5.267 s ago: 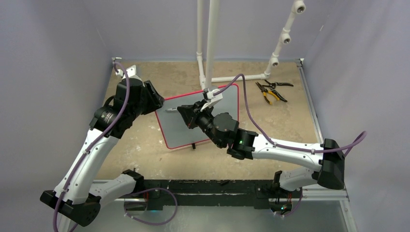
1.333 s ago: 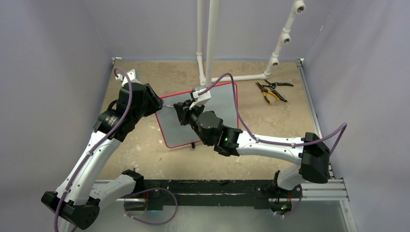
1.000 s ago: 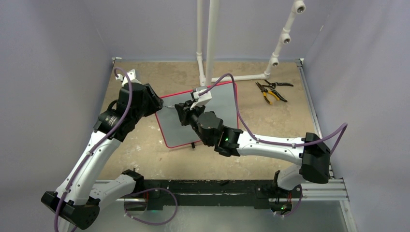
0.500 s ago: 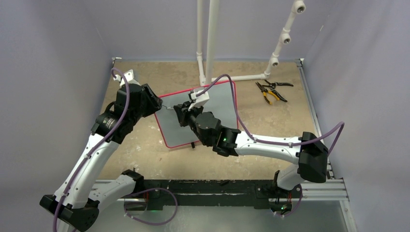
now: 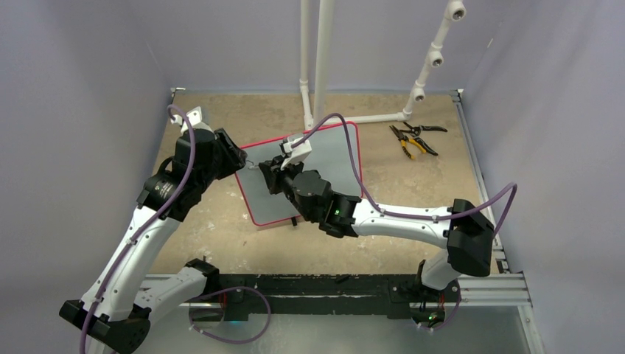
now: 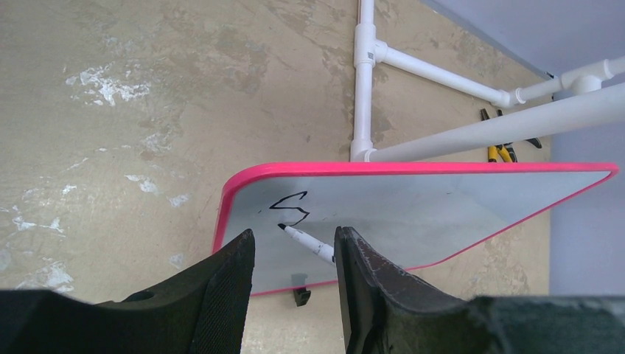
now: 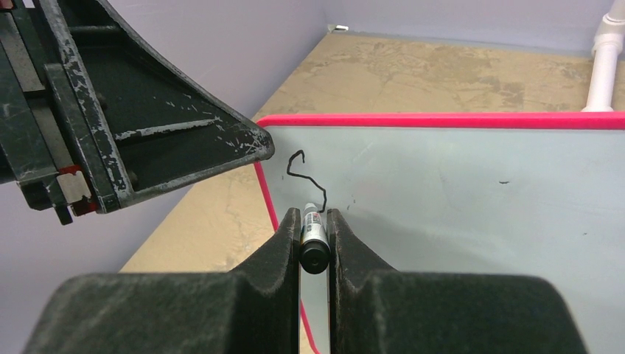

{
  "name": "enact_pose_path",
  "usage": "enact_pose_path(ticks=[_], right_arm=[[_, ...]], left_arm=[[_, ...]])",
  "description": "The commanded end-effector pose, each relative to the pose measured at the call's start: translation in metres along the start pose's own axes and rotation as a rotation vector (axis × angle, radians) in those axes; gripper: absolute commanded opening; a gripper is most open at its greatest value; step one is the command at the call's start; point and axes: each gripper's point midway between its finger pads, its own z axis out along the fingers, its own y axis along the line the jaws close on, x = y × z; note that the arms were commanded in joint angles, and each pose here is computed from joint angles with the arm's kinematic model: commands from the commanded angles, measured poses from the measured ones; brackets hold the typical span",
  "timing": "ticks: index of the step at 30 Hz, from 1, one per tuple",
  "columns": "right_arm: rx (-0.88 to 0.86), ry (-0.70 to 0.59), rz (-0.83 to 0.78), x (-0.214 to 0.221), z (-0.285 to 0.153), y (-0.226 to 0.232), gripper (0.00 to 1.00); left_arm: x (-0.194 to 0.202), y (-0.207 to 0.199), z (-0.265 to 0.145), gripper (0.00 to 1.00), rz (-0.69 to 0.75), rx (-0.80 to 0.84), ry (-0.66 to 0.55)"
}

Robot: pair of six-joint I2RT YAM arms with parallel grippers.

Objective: Write a sentence on the whiteboard

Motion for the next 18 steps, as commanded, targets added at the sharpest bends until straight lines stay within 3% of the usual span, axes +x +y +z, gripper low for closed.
enact_pose_path(ticks=[1,13,18], right_arm=[[-0.027,-0.062,0.021,-0.026,0.007,0.011,0.00],[-0.155,-0.116,0.059,-0.053,-0.022,0.026,0.00],[-0.061,-0.116,0.103,-0.057,-0.031,0.005,0.00]], left_arm=[[-0.012,-0.004,-0.008,0.43,-0.016,0.018,-0.040],[-0.020,-0.006,-0.011,0.50,-0.012,0.014,-0.061],[-0.033,-0.016,-0.016,0.59,0.000,0.038,-0.088]])
